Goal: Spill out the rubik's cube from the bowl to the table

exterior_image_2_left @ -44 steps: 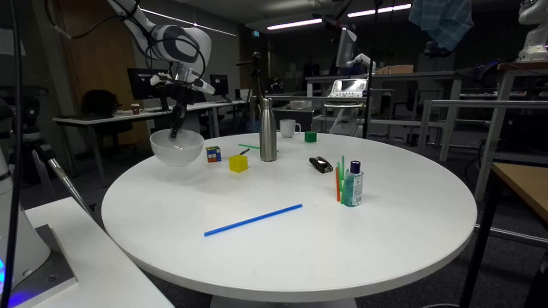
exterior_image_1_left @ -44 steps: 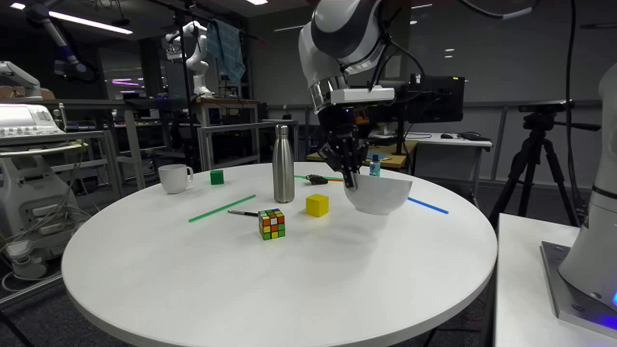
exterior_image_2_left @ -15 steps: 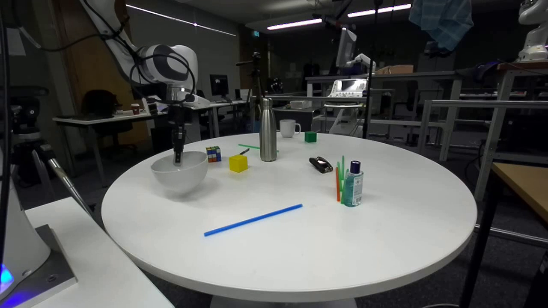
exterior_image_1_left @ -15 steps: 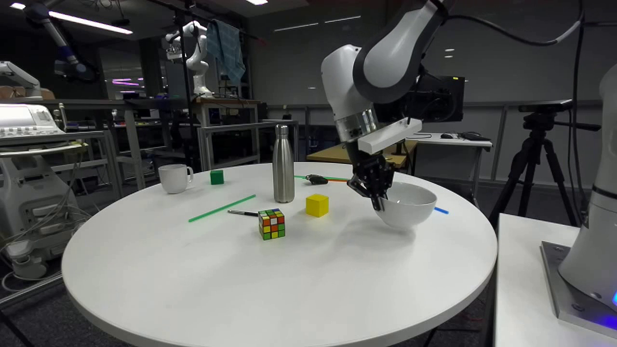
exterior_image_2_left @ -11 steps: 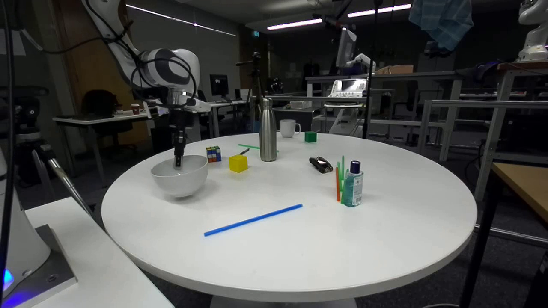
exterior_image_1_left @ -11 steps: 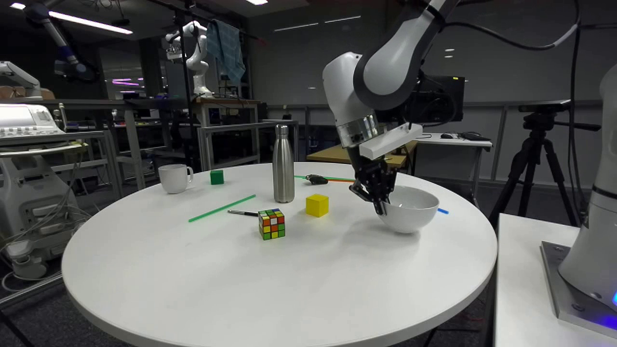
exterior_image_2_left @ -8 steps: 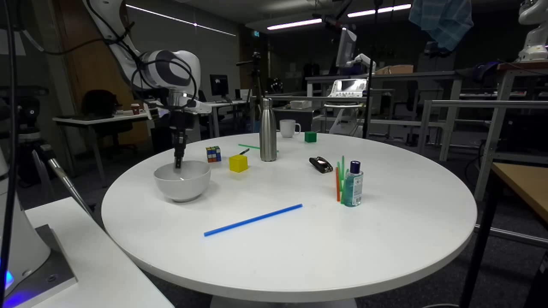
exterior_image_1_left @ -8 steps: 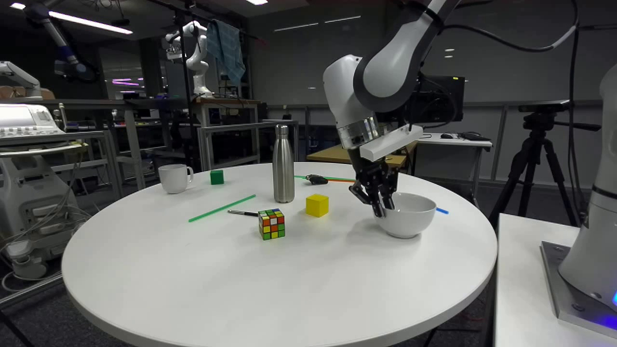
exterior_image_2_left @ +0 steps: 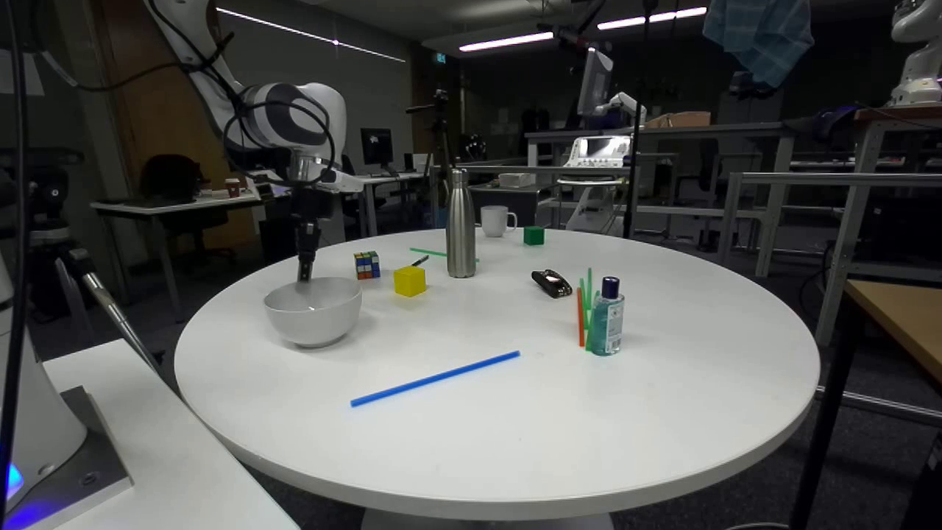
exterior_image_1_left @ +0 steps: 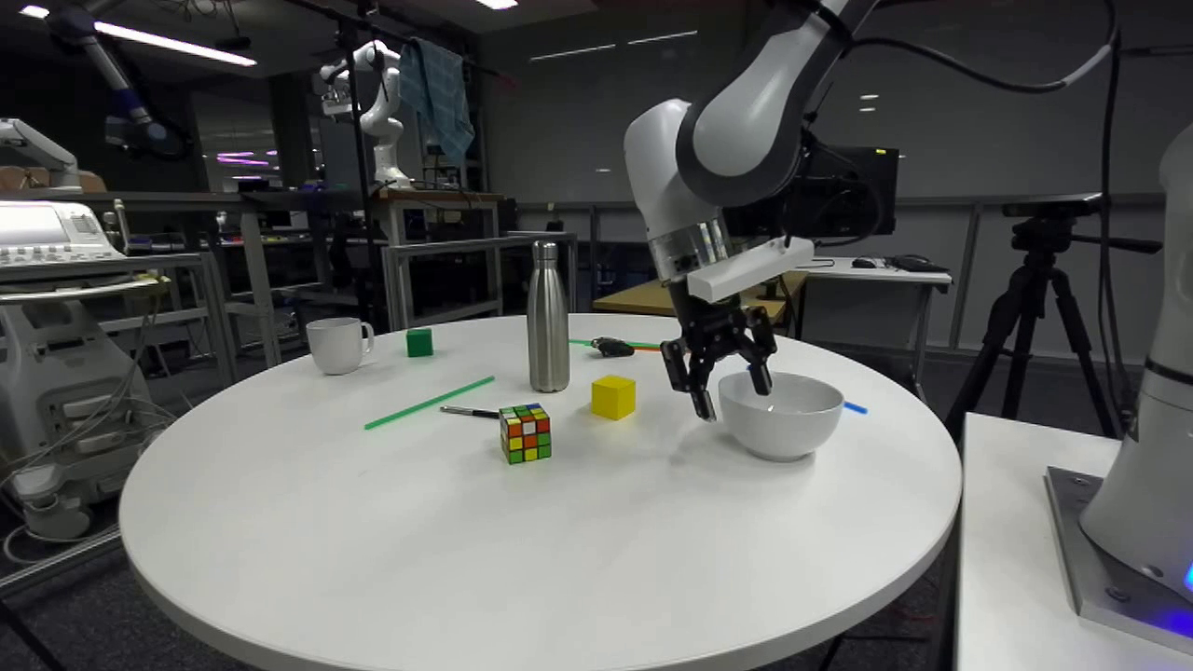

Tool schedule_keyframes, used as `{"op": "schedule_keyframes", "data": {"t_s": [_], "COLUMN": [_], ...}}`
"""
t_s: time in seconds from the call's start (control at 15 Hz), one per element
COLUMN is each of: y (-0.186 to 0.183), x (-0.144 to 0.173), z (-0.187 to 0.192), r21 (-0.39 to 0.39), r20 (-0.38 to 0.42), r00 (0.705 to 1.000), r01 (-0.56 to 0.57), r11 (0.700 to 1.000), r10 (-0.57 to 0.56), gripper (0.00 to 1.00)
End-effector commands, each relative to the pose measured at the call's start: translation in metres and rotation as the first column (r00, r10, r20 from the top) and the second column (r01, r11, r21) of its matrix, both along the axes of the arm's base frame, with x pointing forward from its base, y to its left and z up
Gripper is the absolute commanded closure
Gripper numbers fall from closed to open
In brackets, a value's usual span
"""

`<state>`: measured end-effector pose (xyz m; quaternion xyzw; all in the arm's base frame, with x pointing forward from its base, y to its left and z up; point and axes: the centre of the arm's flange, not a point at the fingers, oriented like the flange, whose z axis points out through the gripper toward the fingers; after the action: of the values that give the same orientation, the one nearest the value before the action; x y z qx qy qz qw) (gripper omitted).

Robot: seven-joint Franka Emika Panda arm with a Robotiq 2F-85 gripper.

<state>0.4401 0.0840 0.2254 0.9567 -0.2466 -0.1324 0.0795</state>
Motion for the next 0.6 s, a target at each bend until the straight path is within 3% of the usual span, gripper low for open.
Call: {"op": "schedule_keyframes", "data": {"t_s": [0.0,0.27,0.53], "y": [0.014,0.032,0.043], "x": [0.005,0.008,-0.01], "z": [0.041,0.082,0.122], "r21": [0.086,0.117,0.111], "r20": [0.038,0.109,0.095], "r00": [0.999,0.994,0.994], "r01": [0.024,-0.007,-0.071], "r11": [0.996,0.993,0.991], "r10": [-0.027,-0.006,0.061], "gripper": [0.0,0.0,0.0]}}
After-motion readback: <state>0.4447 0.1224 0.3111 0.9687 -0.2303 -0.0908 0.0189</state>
